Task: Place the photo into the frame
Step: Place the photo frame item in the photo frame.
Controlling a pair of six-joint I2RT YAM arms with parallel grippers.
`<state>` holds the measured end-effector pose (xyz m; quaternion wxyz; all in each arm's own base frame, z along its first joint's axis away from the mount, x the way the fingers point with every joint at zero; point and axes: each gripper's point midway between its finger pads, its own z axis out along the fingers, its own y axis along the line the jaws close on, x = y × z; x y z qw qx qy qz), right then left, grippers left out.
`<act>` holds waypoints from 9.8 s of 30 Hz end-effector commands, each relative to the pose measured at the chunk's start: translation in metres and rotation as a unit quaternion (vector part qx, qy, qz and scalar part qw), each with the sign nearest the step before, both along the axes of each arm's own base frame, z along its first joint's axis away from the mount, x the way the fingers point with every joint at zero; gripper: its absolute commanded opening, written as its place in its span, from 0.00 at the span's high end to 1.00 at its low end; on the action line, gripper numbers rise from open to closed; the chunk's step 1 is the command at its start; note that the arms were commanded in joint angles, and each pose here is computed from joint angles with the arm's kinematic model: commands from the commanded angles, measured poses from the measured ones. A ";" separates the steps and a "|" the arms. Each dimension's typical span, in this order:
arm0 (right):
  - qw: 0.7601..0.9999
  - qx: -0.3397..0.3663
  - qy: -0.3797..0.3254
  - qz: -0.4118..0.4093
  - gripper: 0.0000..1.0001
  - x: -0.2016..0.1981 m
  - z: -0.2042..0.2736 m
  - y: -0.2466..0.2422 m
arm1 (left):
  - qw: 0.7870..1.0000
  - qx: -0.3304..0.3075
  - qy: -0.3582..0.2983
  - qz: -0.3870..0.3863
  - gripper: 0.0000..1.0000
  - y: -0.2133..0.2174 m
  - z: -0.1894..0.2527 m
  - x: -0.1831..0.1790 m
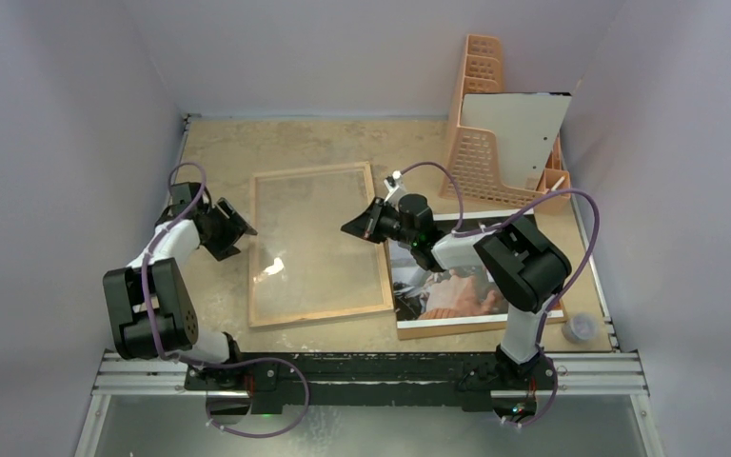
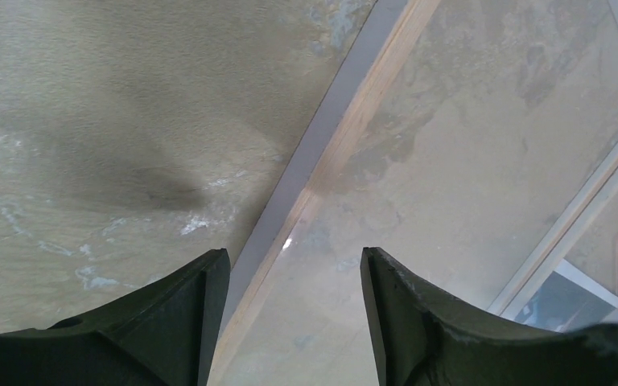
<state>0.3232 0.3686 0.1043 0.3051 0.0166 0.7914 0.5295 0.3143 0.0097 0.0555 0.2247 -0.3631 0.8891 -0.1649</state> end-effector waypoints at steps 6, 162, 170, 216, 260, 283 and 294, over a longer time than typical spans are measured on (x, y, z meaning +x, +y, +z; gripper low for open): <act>1.000 0.000 0.016 -0.007 1.00 0.001 -0.005 -0.004 | 0.999 -0.028 -0.009 -0.033 0.38 -0.013 -0.010 0.006; 0.956 -0.266 0.000 -0.120 0.43 0.023 0.023 -0.057 | 0.996 0.040 0.067 -0.045 0.59 -0.007 -0.030 -0.009; 0.968 -0.241 -0.015 -0.073 0.42 0.019 0.024 -0.034 | 0.997 0.035 0.056 -0.049 0.52 -0.009 -0.024 -0.005; 0.968 -0.230 0.000 -0.102 0.41 0.185 -0.028 0.035 | 0.989 0.130 0.041 -0.058 0.34 0.007 -0.054 0.135; 0.949 -0.302 -0.067 -0.065 0.23 0.037 0.041 -0.082 | 0.987 0.122 0.041 -0.099 0.27 -0.024 0.026 0.009; 0.960 -0.271 0.026 -0.070 0.27 -0.031 0.000 -0.078 | 0.982 0.119 0.137 -0.050 0.50 -0.019 -0.032 -0.066; 0.945 -0.314 0.044 -0.078 0.28 -0.029 -0.031 -0.090 | 0.981 0.133 0.134 -0.052 0.55 -0.014 -0.031 -0.059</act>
